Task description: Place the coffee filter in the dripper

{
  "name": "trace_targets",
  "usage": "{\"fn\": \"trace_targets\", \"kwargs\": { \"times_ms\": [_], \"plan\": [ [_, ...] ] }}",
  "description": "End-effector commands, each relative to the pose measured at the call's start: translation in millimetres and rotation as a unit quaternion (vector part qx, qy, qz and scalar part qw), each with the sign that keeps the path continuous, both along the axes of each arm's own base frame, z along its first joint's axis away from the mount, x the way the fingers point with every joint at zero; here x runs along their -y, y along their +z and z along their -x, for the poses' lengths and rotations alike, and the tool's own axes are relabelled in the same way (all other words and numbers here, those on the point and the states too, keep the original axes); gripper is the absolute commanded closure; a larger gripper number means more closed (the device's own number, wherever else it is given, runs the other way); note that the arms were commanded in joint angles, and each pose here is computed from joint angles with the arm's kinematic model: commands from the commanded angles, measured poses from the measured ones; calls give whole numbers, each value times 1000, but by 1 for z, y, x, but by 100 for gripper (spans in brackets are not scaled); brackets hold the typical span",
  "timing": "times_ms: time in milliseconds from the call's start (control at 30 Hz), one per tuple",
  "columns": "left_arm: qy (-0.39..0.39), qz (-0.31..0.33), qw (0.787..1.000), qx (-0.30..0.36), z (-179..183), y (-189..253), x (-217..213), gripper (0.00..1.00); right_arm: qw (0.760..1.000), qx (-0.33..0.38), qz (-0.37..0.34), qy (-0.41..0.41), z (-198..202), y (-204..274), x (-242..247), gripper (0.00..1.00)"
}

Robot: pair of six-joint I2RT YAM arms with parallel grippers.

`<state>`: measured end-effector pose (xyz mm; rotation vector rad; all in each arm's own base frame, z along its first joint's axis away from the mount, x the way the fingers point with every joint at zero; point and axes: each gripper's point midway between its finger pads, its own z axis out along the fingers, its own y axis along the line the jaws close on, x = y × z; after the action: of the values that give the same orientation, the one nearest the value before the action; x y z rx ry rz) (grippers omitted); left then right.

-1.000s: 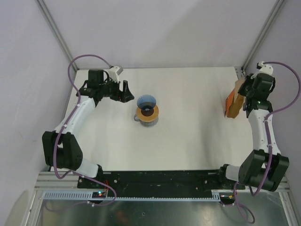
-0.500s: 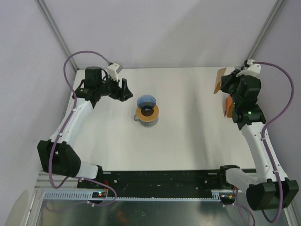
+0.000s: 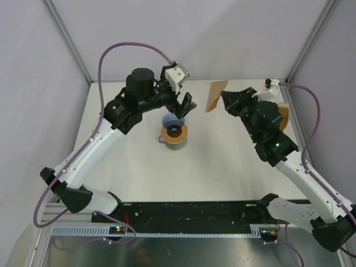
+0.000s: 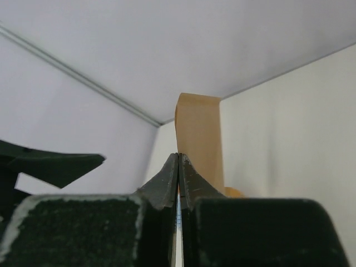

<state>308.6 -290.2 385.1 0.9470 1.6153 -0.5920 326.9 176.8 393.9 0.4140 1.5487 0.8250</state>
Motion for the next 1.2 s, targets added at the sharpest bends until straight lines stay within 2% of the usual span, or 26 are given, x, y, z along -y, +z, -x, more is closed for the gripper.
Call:
{"fn": "trace_targets", "kwargs": {
  "times_ms": [0, 133, 233, 433, 733, 900, 967, 1167],
  "plan": [
    [9, -10, 998, 66, -2, 30, 18, 4, 991, 37, -131, -7, 14, 48, -6, 100],
    [-8, -43, 991, 126, 19, 39, 41, 3, 981, 31, -192, 5, 20, 48, -11, 100],
    [21, -68, 986, 148, 13, 35, 38, 8, 977, 35, -212, 11, 26, 53, -13, 100],
    [47, -75, 982, 169, 3, 34, 40, 22, 974, 32, -223, 23, 29, 54, -21, 100],
    [73, -88, 977, 182, -9, 30, 46, 26, 969, 34, -242, 40, 32, 57, -27, 100],
    [90, -100, 973, 190, -18, 26, 47, 33, 966, 30, -250, 58, 32, 57, -35, 100],
    [100, -102, 970, 195, -22, 28, 46, 39, 965, 27, -254, 63, 32, 56, -38, 100],
    [117, -101, 966, 208, -24, 36, 43, 66, 966, 20, -251, 61, 30, 48, -40, 100]
  ]
}}
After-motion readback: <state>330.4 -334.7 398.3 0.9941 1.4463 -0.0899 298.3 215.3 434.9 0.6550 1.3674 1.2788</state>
